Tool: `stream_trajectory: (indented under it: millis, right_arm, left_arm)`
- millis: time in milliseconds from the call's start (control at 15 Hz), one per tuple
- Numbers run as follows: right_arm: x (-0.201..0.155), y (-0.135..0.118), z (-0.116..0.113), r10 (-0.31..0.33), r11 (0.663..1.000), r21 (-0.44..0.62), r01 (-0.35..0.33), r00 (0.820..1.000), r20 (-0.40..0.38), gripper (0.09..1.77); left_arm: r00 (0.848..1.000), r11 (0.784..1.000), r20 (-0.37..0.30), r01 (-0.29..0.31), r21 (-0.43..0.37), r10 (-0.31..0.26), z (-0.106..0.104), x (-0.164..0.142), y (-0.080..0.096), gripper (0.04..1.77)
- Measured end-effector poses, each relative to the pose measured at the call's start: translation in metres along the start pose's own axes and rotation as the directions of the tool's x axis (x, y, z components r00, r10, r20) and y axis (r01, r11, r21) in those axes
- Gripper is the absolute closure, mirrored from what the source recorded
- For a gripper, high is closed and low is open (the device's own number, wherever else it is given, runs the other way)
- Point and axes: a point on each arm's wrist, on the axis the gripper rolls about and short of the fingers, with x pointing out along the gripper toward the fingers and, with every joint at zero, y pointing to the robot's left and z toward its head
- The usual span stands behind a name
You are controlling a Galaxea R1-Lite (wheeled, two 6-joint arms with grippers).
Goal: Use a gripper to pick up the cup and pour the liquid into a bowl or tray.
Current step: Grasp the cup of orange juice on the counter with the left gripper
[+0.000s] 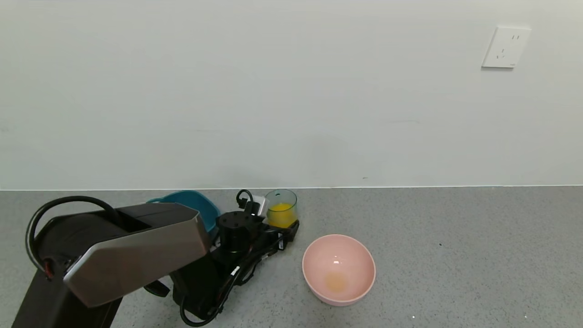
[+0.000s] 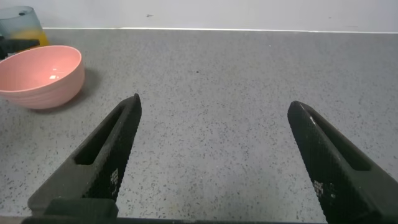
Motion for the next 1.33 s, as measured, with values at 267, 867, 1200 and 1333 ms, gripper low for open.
stream_trajectory:
  millis: [267, 867, 1200, 1333]
  right_arm:
    - [0.0, 0.0, 0.0, 0.0, 1.0, 0.0, 0.0, 1.0, 0.0, 0.15]
    - [0.0, 0.0, 0.0, 0.0, 1.0, 0.0, 0.0, 1.0, 0.0, 0.15]
    - [0.0, 0.0, 0.0, 0.0, 1.0, 0.0, 0.0, 1.0, 0.0, 0.15]
    - [0.0, 0.0, 0.0, 0.0, 1.0, 0.0, 0.0, 1.0, 0.0, 0.15]
  left_arm:
    - [1.0, 1.0, -0.003, -0.018, 0.003, 0.018, -0.007, 0.006, 0.001, 0.09]
    - [0.999, 0.999, 0.015, -0.036, 0.005, 0.036, -0.004, 0.013, -0.002, 0.09]
    - [0.999, 0.999, 0.029, -0.043, 0.013, 0.042, -0.004, 0.019, -0.005, 0.09]
    - [0.998, 0.999, 0.036, -0.044, 0.015, 0.043, -0.004, 0.022, -0.006, 0.09]
